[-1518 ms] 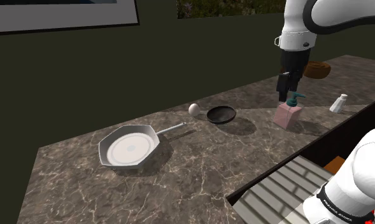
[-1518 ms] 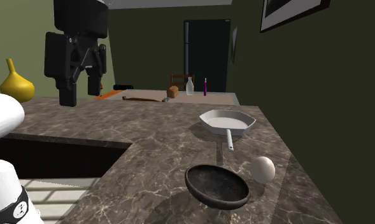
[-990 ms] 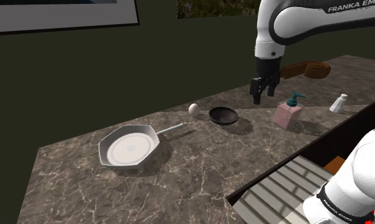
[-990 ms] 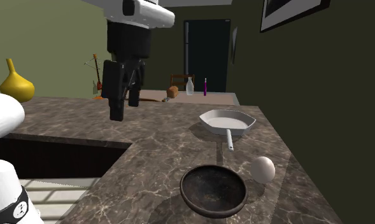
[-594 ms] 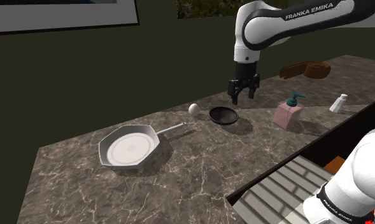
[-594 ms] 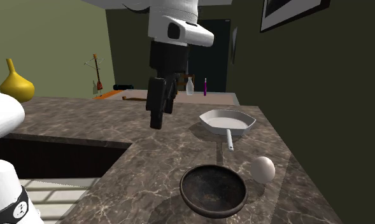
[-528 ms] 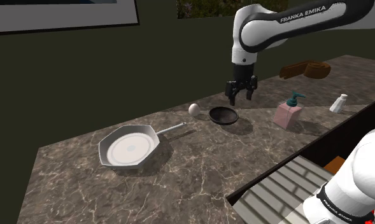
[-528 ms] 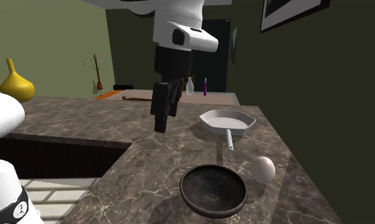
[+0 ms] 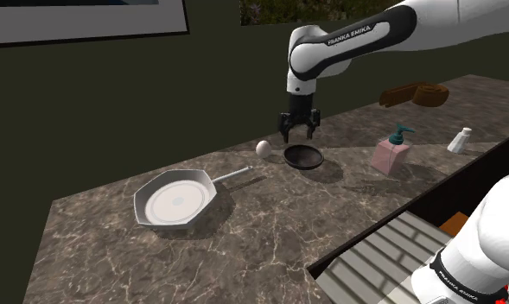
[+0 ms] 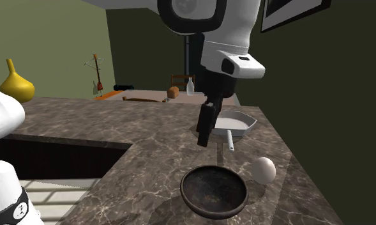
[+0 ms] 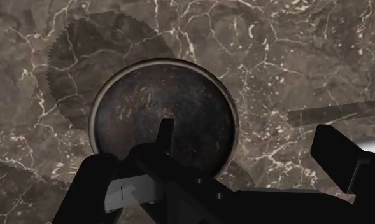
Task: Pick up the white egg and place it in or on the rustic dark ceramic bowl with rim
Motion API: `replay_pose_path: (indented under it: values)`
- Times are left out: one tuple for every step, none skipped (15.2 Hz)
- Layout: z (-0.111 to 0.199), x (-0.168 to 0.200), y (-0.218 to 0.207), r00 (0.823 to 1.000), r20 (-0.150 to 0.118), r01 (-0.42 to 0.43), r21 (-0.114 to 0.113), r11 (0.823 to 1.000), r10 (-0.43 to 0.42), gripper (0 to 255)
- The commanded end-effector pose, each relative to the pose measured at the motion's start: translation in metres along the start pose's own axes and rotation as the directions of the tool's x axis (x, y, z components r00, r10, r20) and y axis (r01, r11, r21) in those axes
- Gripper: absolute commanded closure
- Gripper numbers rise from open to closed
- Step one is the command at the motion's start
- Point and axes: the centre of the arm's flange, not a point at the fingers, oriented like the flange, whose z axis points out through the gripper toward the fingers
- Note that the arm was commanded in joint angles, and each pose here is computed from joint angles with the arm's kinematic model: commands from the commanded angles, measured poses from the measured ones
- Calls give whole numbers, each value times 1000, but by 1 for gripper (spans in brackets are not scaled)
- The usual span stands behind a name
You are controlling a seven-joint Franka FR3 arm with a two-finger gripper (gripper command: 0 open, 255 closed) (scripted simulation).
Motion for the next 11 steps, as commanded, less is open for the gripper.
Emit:
replay_pose_path:
  values:
    - [7, 24, -6, 999, 1, -37, 17, 999, 37, 0]
    - [11, 36, -10, 998, 2, -55, 25, 998, 55, 0]
    - [14, 48, -13, 997, 3, -73, 33, 997, 73, 0]
    - [18, 60, -17, 996, 4, -91, 40, 995, 91, 0]
    - [21, 72, -20, 994, 5, -109, 48, 993, 109, 0]
    - [25, 84, -22, 992, 6, -127, 56, 990, 126, 0]
    - [28, 96, -25, 990, 8, -144, 64, 987, 144, 0]
    - [31, 108, -28, 987, 9, -162, 72, 984, 162, 0]
    - [35, 120, -30, 984, 11, -180, 80, 981, 179, 0]
    - [38, 132, -32, 980, 13, -197, 87, 976, 197, 0]
    - [42, 144, -34, 977, 15, -215, 95, 972, 214, 0]
